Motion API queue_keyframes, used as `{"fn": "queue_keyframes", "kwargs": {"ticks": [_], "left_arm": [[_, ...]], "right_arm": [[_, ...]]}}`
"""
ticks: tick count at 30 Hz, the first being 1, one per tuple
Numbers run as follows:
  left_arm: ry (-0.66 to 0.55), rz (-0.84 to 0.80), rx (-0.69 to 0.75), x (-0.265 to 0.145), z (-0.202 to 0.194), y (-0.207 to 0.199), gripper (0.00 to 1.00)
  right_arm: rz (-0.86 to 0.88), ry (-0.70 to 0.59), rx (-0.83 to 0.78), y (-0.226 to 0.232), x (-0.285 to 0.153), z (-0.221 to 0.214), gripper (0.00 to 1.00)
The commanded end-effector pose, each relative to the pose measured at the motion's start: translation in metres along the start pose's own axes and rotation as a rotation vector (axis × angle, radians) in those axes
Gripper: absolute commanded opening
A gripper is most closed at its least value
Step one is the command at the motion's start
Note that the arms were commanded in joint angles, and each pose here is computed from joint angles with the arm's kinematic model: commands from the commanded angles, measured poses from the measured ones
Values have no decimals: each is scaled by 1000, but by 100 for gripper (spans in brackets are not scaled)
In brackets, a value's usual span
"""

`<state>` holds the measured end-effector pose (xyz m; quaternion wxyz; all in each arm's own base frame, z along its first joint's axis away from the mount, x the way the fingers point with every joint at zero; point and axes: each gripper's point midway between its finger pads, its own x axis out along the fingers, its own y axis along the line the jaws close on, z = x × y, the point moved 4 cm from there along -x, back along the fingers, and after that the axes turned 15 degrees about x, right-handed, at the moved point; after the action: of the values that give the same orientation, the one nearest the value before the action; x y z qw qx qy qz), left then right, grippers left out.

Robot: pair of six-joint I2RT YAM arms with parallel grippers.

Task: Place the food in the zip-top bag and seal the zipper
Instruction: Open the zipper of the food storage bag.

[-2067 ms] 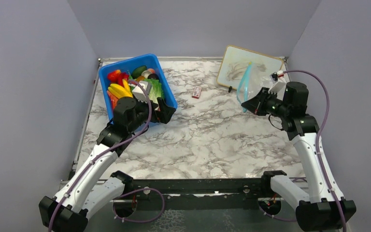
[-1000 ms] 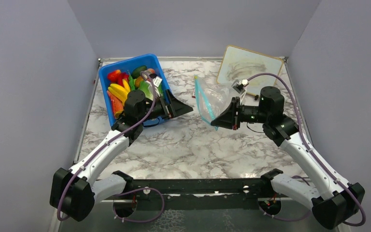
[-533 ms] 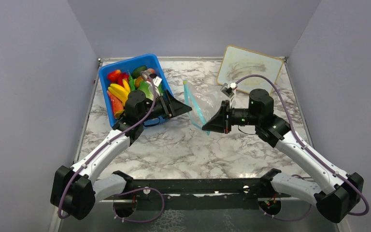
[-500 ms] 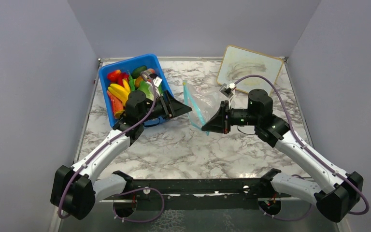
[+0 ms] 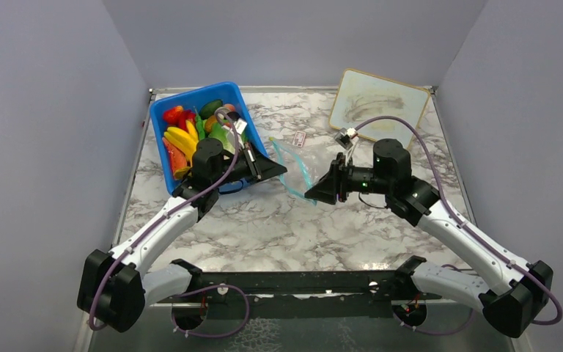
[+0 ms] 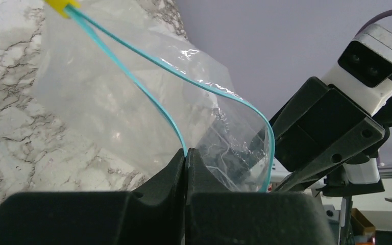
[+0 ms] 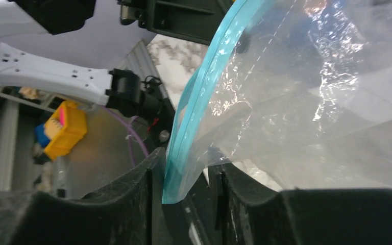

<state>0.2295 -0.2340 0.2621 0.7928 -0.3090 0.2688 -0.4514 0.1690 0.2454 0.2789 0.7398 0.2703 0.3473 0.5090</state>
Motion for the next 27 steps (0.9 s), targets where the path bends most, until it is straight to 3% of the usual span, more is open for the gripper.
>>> {"fn": "queue_keyframes", "kwargs": {"ticks": [1, 9, 16, 27], "left_arm": [[-42, 37, 81, -7, 4, 0, 0], [-11, 186, 233, -17, 20, 3, 0], [33, 274, 365, -28, 38, -3, 0], [37, 238, 359, -26, 43, -13, 0]], "right_arm": [[-142, -100, 1, -3, -10, 17, 43], [-382, -202, -15, -3, -26, 62, 63], [-415, -221, -33, 7, -16, 96, 64], [-400, -197, 51, -8, 30, 99, 62]]}}
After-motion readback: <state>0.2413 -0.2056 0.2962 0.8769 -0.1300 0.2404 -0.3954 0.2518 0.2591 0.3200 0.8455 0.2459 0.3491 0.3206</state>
